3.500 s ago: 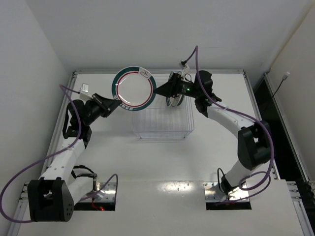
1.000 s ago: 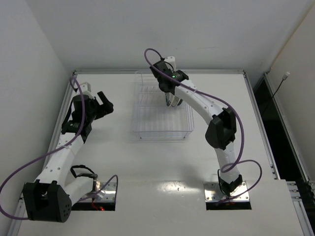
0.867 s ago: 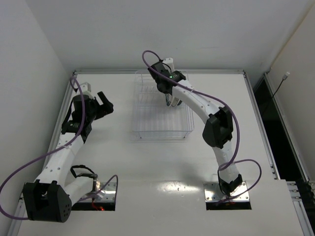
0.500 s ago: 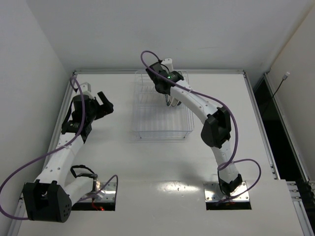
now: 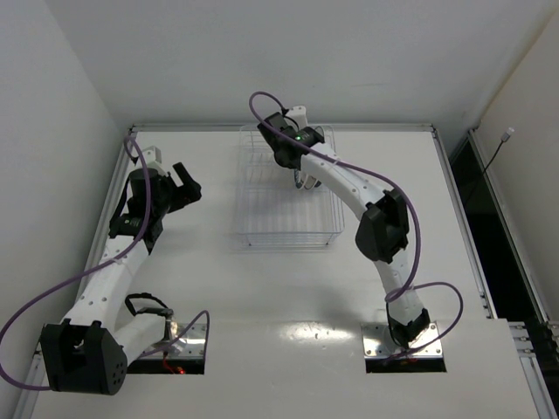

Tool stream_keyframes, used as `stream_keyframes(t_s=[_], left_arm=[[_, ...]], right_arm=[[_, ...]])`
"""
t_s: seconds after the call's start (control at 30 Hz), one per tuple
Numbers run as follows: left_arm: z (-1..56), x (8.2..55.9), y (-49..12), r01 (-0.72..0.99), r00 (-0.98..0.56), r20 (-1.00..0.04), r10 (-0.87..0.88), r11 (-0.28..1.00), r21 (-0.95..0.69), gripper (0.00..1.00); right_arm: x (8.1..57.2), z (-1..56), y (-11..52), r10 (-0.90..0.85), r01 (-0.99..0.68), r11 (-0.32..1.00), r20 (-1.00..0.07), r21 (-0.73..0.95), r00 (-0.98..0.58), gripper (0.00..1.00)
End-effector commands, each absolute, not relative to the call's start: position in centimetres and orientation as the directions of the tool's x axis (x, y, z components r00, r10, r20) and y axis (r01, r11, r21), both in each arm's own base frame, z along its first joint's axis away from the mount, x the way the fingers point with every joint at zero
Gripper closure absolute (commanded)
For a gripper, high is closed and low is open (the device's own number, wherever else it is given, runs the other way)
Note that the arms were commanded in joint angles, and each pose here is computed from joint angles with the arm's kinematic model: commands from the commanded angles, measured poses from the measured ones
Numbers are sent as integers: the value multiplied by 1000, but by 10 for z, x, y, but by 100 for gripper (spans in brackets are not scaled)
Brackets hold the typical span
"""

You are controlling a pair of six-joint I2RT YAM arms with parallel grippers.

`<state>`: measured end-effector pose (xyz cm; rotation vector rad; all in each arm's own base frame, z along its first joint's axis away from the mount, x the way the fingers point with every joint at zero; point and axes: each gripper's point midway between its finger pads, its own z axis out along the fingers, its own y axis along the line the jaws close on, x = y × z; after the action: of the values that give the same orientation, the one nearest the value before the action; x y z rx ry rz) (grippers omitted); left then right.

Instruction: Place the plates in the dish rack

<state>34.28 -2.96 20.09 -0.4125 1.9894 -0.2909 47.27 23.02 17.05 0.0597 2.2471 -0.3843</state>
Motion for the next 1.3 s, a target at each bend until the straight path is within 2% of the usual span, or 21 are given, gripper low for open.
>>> stream_keyframes(t_s=[0.0, 0.2, 0.4, 0.63, 0.73, 0.83, 0.87, 0.93, 1.0, 1.17, 1.27], left_arm=[[214, 344, -26, -146, -366, -840, -401, 916, -374, 18], [214, 344, -26, -146, -366, -840, -401, 916, -374, 18], [213, 343, -26, -149, -374, -837, -401, 916, -372, 18], [213, 343, -26, -149, -374, -837, -401, 916, -372, 18], [213, 343, -26, -149, -374, -837, -401, 916, -372, 18], [212, 343, -24, -158, -370, -838, -401, 916, -368, 18], [212, 343, -24, -158, -370, -838, -401, 916, -368, 18], [212, 343, -22, -166, -366, -840, -401, 916, -365, 18], [212, 343, -22, -166, -366, -840, -401, 916, -365, 18], [209, 344, -22, -169, -374, -837, -400, 916, -363, 18], [209, 344, -21, -177, -371, -838, -400, 916, -359, 18]], right_arm=[[481, 176, 224, -66, 211, 945, -774, -251, -629, 100], [481, 139, 246, -51, 113, 977, -712, -182, -700, 100], [484, 117, 253, 5, 73, 994, -662, -75, -750, 92], [485, 114, 241, 29, 83, 995, -648, -53, -761, 64], [489, 147, 243, 45, 76, 997, -695, -14, -718, 56], [489, 192, 240, 54, 72, 997, -742, 7, -669, 41], [490, 205, 240, 65, 72, 997, -756, 23, -651, 28], [486, 225, 240, 81, 62, 997, -772, 53, -631, 17], [482, 250, 231, 93, 62, 996, -794, 69, -601, 2], [474, 286, 221, 124, 42, 992, -814, 122, -567, 0], [466, 306, 225, 133, -48, 980, -820, 192, -557, 0]])
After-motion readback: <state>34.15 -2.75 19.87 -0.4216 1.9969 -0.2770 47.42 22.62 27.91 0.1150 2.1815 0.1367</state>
